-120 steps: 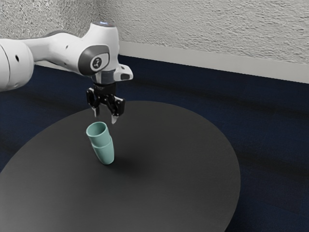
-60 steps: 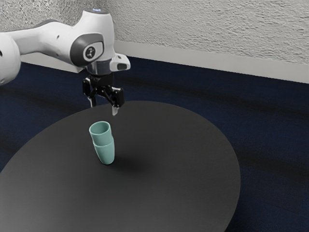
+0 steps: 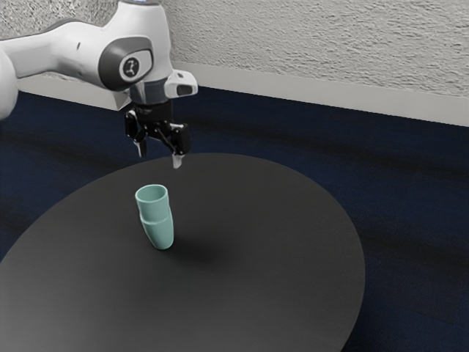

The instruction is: Place the left cup onto the right cup

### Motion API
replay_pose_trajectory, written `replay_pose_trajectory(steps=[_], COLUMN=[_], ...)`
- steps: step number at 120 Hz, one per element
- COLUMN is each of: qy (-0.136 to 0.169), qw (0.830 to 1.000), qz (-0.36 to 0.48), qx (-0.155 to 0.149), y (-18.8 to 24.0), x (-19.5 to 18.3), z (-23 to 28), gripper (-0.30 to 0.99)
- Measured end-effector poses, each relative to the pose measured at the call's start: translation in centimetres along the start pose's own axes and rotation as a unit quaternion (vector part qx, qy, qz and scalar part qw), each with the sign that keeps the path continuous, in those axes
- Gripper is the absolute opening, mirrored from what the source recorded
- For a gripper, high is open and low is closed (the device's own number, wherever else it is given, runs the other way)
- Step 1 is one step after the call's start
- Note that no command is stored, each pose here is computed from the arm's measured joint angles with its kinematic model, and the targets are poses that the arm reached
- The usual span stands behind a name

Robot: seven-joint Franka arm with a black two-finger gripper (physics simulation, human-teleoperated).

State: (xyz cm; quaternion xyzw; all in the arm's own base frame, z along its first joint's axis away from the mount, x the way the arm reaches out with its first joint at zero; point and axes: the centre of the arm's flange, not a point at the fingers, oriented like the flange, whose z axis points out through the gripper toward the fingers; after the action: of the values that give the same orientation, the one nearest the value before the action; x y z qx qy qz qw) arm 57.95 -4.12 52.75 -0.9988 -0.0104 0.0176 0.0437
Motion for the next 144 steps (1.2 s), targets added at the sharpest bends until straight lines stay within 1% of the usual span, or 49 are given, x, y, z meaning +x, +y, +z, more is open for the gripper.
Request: replay_pose_trajectory(steps=[19,47,103,144], qy=[0.003,-0.002,-0.002,-0.003], qw=[1.0,1.0,1.0,0.999], qz=[-0.003,-0.006,0.008,0.019], qx=[-0.01,-0.021,-0.023,-0.028], y=[-0.2,-0.5,-0.5,-0.5], x=[-0.5,-0.8,-1.3,-1.5], z=[-1.0,-1.4,-3.8,-4.6], gripper=[0.69,0.69,0.69,0.69])
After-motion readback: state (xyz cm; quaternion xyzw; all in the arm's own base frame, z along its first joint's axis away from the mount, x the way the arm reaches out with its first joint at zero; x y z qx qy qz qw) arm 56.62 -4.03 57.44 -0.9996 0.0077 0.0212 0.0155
